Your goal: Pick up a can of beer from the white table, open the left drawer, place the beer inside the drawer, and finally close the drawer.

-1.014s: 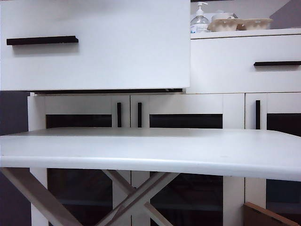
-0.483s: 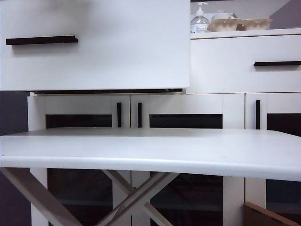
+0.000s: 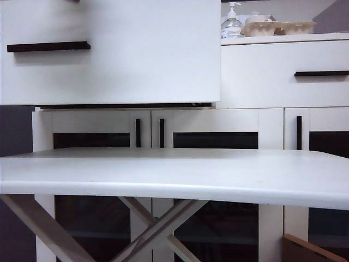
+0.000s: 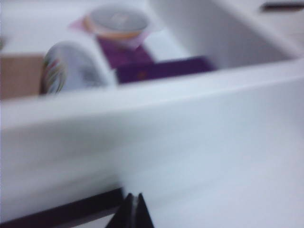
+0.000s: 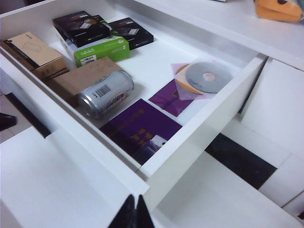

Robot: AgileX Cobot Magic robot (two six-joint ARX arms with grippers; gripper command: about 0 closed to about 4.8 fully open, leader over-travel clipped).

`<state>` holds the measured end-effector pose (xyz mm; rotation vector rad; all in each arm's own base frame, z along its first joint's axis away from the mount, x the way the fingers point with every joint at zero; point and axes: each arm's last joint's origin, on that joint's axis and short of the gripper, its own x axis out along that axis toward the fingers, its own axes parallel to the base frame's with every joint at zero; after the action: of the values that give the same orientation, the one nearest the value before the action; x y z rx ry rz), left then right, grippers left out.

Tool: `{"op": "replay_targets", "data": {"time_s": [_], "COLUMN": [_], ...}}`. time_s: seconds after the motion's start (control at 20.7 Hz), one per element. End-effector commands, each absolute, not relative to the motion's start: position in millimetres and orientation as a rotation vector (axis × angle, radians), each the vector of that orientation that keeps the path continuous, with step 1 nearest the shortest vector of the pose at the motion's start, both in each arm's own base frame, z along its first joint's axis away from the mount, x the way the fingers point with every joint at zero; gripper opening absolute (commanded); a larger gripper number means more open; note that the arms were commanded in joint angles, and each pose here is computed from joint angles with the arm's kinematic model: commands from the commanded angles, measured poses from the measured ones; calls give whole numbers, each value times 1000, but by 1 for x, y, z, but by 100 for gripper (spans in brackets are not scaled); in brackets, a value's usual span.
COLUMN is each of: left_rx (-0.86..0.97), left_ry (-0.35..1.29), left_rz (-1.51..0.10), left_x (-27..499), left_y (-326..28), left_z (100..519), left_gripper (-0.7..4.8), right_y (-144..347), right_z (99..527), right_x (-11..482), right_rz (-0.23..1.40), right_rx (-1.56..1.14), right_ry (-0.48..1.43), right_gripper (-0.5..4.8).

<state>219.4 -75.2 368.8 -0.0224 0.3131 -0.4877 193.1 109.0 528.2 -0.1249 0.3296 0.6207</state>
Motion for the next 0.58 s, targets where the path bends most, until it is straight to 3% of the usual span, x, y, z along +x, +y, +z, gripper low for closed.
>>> {"op": "replay_targets", "data": {"time_s": [0.05, 0.58], "left_rx": [-24, -25], "left_ry": [217, 57], "left_rz": [-441, -282], "left_x": [223, 239], "left_y": [-75, -75], "left_z": [367, 344], "left_gripper": [-6, -6], "right_y": [109, 110], "right_z": [530, 531], "right_x": [191, 191], "right_rz": [659, 674], "right_rx": [-110, -106], "right_ry": [314, 309], "right_gripper": [-1, -1]}}
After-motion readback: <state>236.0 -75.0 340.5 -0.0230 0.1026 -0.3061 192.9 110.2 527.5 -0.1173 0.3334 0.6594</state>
